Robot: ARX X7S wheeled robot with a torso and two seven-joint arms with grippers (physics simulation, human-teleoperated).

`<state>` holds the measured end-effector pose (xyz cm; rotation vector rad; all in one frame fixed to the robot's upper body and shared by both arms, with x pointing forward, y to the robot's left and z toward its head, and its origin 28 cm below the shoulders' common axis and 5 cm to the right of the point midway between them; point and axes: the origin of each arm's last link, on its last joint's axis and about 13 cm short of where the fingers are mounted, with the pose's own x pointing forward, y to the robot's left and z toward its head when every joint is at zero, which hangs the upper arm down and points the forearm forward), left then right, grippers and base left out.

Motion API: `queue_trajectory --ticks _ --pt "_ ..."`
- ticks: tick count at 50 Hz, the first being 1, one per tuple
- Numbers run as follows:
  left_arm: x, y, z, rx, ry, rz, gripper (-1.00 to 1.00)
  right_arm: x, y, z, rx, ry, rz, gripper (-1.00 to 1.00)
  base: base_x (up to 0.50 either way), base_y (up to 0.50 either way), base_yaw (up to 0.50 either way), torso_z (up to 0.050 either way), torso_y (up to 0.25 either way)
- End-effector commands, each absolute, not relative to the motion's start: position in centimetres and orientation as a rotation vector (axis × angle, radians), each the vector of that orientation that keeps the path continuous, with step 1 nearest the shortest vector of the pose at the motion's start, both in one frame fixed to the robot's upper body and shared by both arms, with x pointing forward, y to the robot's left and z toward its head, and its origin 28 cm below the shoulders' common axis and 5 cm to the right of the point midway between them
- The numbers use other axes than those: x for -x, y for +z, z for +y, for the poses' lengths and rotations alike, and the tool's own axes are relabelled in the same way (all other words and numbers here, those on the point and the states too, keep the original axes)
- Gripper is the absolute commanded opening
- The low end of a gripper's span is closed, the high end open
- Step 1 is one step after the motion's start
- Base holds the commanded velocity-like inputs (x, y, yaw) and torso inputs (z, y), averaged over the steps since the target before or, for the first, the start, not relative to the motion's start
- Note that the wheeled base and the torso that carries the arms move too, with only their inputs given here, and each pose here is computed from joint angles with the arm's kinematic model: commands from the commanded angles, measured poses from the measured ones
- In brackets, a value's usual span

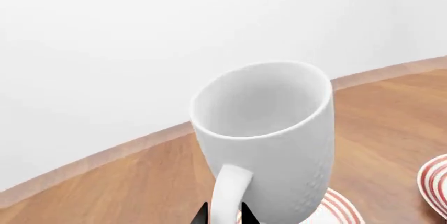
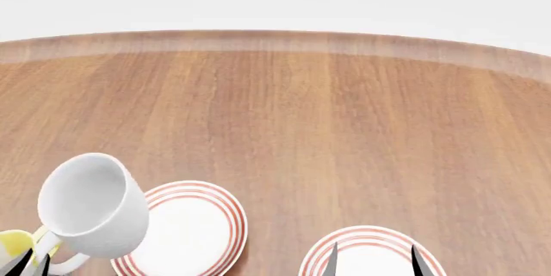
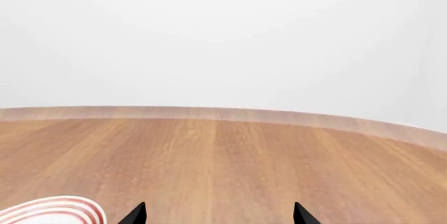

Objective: Put the white mug on the left plate.

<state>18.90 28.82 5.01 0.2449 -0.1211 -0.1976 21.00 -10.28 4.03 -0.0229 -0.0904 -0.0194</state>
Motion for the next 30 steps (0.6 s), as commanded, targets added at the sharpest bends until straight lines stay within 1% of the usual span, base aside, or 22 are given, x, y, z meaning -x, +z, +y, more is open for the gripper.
queue_trajectory --ticks 1,30 --pt "-20.2 4.4 28.8 -0.244 -0.179 -0.098 -1.00 -21.0 3.9 -10.3 0.020 -0.021 -0.088 1.00 0.00 0.00 0.00 0.000 0.000" --pt "-22.4 2.9 28.0 -0.276 -0.188 -0.053 -1.00 -21.1 3.7 -10.3 0.020 -0.021 -0.083 1.00 0.00 0.00 0.00 0.000 0.000"
